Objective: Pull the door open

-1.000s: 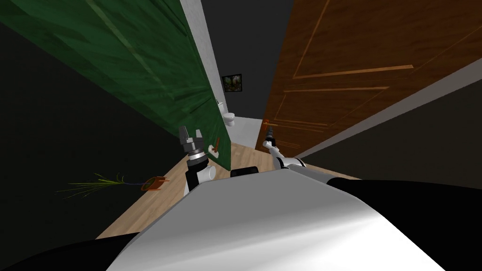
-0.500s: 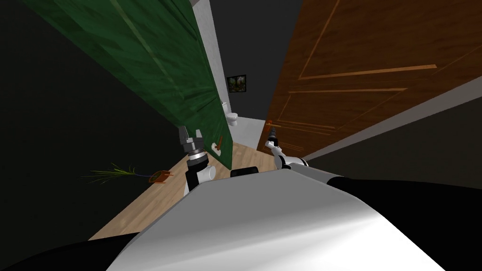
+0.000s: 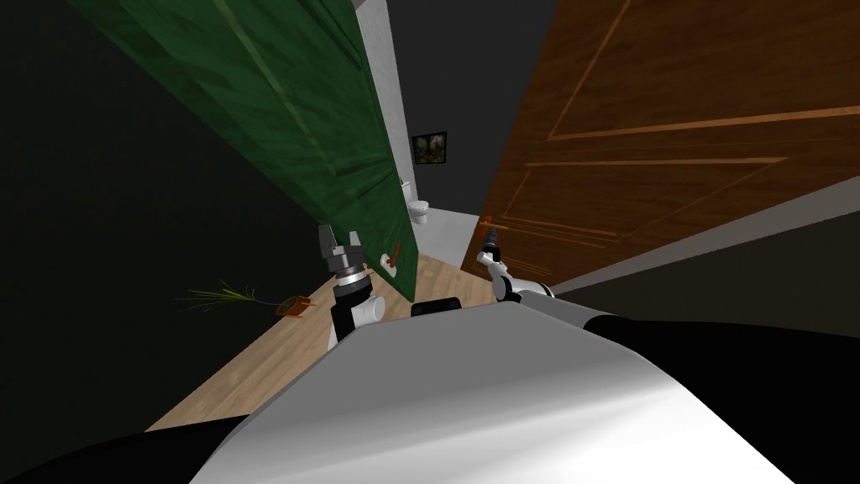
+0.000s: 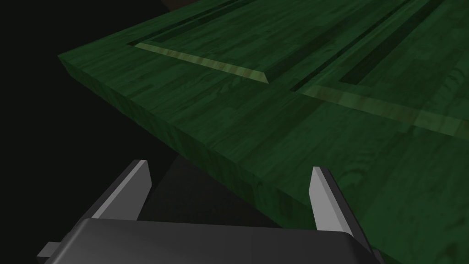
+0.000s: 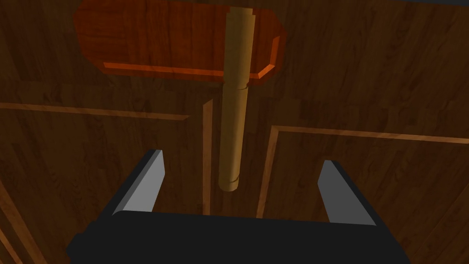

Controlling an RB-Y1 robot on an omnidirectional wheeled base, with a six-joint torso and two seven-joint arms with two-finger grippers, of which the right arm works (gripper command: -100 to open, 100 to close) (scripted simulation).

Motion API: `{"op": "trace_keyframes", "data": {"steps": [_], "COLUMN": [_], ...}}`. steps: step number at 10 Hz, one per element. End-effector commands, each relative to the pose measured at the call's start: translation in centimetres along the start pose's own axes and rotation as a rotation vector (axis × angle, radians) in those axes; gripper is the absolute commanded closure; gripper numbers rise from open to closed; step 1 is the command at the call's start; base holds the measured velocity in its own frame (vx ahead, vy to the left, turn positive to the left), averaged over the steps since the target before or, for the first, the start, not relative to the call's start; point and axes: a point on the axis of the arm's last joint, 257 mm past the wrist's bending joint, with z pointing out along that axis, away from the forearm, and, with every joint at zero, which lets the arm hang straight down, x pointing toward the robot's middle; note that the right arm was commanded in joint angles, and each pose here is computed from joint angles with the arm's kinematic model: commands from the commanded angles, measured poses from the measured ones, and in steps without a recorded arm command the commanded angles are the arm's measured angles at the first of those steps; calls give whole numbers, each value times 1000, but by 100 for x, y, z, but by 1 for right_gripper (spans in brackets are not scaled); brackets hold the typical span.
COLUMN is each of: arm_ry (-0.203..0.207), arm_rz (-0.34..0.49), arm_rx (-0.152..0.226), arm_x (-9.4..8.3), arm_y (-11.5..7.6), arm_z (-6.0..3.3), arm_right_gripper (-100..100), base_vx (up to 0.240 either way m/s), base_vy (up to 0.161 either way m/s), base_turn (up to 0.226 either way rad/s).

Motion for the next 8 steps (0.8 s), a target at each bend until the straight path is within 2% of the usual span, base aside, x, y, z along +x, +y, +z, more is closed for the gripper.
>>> {"op": "trace_keyframes", "data": {"steps": [1, 5, 8], "arm_ry": [-15, -48, -81], "arm_rz": [2, 4, 8], "arm_rx": [0, 2, 5], "arm_x": [-117, -372, -627], "arm_y": [-3, -9, -17], "arm_z": [19, 56, 83], "arm_right_gripper": [-100, -100, -100], "base_vx": [23, 35, 75], "base_vy": [-12, -21, -52], "base_turn": [83, 93, 92]}}
